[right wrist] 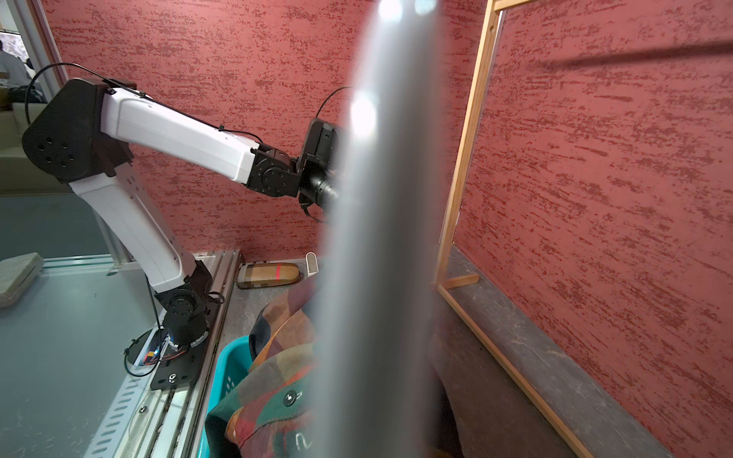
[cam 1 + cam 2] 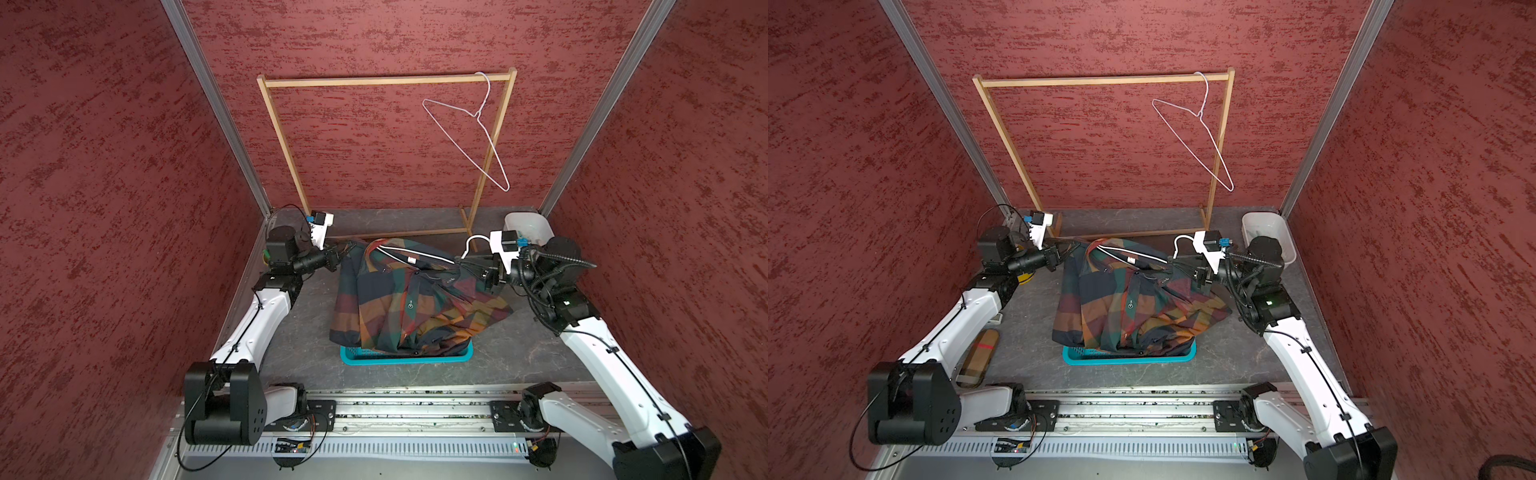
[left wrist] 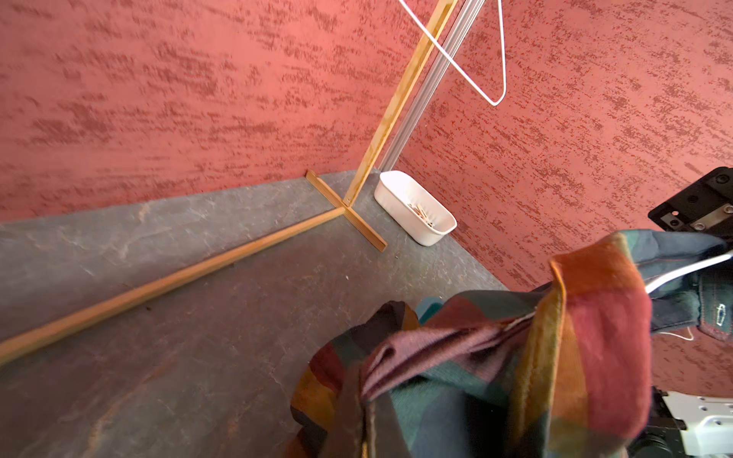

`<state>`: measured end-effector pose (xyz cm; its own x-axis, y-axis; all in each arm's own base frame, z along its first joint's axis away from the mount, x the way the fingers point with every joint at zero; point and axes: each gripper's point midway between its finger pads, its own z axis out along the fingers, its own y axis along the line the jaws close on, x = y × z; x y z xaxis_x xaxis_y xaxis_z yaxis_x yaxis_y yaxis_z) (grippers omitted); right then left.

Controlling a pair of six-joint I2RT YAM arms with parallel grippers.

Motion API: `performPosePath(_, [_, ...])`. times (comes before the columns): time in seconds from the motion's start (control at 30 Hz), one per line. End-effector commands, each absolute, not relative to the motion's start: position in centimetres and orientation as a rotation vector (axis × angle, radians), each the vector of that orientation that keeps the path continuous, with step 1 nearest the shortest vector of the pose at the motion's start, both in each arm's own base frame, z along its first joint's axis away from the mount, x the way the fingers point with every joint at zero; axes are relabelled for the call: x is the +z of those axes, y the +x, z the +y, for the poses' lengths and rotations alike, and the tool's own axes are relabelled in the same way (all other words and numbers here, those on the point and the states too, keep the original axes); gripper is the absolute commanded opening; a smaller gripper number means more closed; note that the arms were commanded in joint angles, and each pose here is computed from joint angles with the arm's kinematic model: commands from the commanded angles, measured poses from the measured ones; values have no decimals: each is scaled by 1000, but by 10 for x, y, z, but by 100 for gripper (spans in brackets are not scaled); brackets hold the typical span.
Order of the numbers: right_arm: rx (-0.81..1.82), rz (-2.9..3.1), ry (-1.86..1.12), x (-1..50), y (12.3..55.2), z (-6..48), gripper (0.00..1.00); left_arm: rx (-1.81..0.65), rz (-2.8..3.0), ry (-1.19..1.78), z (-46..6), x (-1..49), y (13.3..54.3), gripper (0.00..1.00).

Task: Remove the clothespins securing long-sleeve shirts to the hanger
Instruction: Remove the long-sleeve shirt from the hanger.

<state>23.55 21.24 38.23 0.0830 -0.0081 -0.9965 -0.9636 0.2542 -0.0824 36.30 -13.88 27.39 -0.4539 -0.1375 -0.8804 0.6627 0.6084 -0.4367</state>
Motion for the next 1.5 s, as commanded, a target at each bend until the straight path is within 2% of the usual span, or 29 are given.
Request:
performPosePath(0.0, [956, 1157, -1086, 405, 223, 207, 0, -942, 1890, 359, -137, 247, 363, 0])
performPosePath(0.23, [1029, 1065, -1118, 417, 228, 214, 0, -986, 1970, 577, -194, 216, 316, 0])
performPosePath(0.43, [1066, 1044, -1151, 416, 229, 218, 0, -955, 2040, 596, -194, 203, 306, 1])
performPosePath(0.47, [1067, 1047, -1151, 415, 229, 218, 0, -951, 2044, 593, -193, 202, 306, 6])
performPosePath(0.5, [1069, 1050, -1151, 414, 230, 218, 0, -945, 2041, 590, -193, 203, 306, 19])
performPosePath(0.57, [1079, 1051, -1154, 412, 230, 219, 0, -952, 2007, 579, -189, 214, 306, 38])
performPosePath(0.6, [1081, 1051, -1154, 412, 230, 219, 0, -959, 1968, 574, -186, 225, 305, 57])
performPosePath(0.63, [1084, 1056, -1153, 410, 230, 220, 0, -967, 1916, 574, -183, 241, 303, 67])
performPosePath(0.77, [1089, 1062, -1157, 406, 232, 221, 0, -1015, 1662, 645, -170, 306, 280, 79])
performPosePath(0.9, [1096, 1042, -1186, 408, 230, 223, 0, -1065, 1552, 725, -164, 339, 263, 80])
performPosePath(1.03, [1119, 1031, -1216, 408, 229, 227, 0, -1118, 1525, 789, -168, 349, 262, 80])
performPosePath(1.47, [1148, 985, -1284, 412, 217, 232, 0, -1215, 1580, 899, -180, 335, 271, 80])
